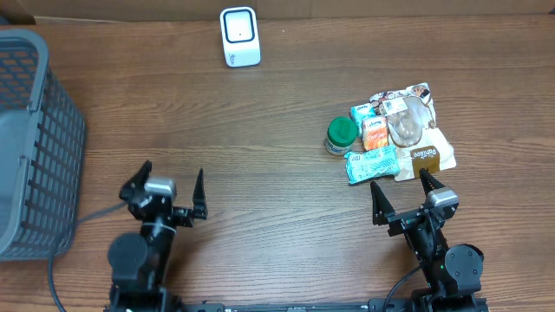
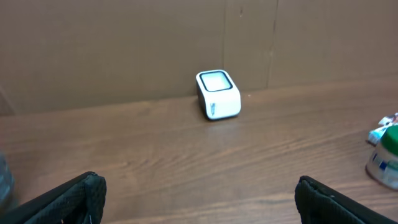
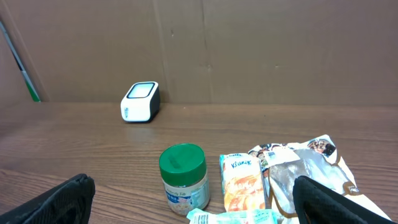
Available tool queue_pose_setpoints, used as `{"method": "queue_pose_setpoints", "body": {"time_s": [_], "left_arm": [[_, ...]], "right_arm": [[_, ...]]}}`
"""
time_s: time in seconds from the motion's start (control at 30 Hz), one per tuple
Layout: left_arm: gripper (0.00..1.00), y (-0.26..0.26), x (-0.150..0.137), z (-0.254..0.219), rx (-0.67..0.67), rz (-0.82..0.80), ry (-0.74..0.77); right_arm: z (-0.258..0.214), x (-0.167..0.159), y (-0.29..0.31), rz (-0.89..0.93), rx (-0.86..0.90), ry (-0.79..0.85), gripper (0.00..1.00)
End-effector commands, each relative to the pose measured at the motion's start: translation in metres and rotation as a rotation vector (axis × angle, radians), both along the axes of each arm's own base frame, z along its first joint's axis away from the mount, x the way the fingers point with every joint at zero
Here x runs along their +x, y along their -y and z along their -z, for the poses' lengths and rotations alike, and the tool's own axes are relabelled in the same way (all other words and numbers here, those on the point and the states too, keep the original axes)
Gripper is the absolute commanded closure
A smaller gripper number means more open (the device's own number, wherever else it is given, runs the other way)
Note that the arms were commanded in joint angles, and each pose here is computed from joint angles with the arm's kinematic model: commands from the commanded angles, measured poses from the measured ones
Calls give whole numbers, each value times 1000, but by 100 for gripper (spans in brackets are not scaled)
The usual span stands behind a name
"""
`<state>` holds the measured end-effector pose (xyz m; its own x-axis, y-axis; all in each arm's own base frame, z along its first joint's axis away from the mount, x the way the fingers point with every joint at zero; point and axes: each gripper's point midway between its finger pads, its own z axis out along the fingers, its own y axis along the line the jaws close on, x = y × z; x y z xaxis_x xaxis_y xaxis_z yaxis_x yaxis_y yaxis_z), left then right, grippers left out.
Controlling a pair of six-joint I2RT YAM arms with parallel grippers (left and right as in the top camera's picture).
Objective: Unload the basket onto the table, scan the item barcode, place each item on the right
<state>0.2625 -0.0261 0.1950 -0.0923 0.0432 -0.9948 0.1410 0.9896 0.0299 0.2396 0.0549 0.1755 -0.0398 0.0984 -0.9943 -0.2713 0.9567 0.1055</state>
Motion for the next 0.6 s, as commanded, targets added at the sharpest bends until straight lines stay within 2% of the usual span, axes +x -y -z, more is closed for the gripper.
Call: {"method": "queue_pose_setpoints", "body": {"time_s": [0.0,0.1,0.23,0.57], "left_arm": [[1,-3,-8,18,28,-19,43],[0,-7,-11,27,28,-43,70],[0,-18,-17,39,36,-99,24],[0,-21,-16,39,46,-107,25]], "right_arm": [[2,0,0,0,8,0,0],[2,0,0,0,8,0,0],[2,0,0,0,8,0,0],[2,0,0,0,8,0,0]]}}
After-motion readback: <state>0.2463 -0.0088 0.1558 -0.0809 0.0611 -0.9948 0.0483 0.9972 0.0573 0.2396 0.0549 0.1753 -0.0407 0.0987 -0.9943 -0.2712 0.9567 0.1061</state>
